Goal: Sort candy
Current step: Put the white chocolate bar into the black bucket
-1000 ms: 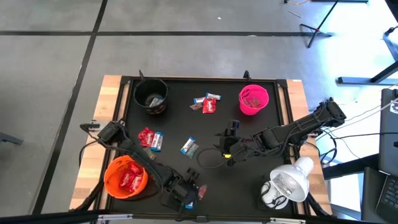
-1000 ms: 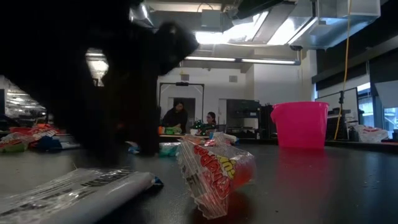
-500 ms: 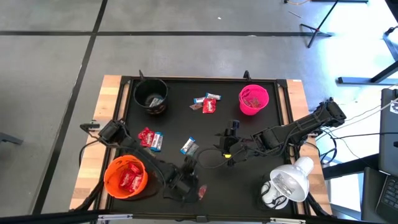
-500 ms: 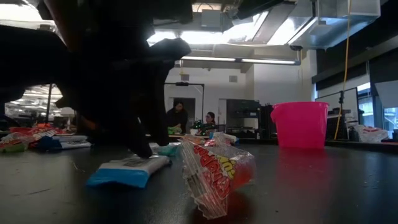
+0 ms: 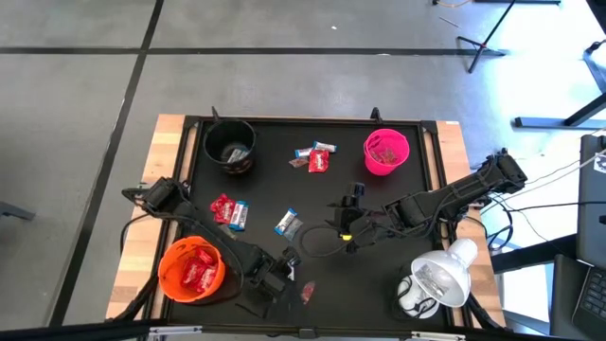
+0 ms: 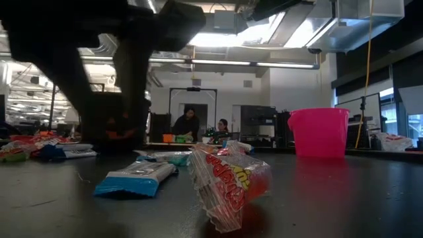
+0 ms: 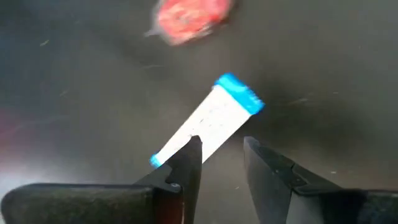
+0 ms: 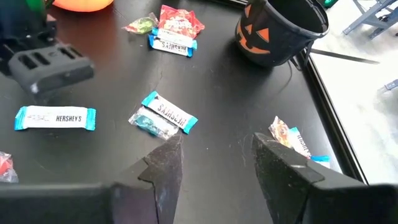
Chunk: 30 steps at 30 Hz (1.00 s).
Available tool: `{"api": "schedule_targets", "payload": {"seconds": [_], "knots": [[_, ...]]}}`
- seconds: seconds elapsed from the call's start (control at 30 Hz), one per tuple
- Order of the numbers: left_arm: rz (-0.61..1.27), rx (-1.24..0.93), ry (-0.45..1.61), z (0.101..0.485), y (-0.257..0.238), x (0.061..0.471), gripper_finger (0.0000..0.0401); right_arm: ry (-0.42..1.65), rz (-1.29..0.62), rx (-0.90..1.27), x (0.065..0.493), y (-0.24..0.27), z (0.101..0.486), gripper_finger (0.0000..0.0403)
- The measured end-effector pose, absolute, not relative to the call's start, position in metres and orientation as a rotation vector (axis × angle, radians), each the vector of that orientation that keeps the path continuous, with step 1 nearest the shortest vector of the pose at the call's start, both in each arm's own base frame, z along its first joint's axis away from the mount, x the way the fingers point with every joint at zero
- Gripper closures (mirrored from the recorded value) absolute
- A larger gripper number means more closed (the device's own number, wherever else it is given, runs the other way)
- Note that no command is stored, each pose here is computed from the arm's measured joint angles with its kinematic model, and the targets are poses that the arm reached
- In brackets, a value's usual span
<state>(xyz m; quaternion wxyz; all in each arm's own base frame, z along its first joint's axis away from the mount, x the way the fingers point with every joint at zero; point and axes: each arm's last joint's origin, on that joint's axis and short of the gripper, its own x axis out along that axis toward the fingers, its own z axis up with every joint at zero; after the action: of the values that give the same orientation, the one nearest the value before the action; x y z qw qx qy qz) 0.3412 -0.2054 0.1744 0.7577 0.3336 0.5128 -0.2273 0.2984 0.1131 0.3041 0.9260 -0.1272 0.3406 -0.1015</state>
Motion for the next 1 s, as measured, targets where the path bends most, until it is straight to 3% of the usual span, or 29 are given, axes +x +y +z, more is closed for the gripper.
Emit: {"api": "schedule_targets", "payload": {"seconds": [0.37,0.77,1.0], "knots": [[-0.608,0.821,1.055,0.179,-0.191,0.356,0.0285,0.699,-0.208,-0.261,0.298,0.113,0.304,0.0214],[-0.693,0.865,1.003,0.178,-0.187,0.362,0.0179,0.696,-0.216,-0.240,0.298,0.113,0.304,0.0214],[-0.766,0.865,1.007,0.172,-0.180,0.366,0.0191,0.697,-0.210,-0.227,0.298,0.113,0.304,0.0214]]}}
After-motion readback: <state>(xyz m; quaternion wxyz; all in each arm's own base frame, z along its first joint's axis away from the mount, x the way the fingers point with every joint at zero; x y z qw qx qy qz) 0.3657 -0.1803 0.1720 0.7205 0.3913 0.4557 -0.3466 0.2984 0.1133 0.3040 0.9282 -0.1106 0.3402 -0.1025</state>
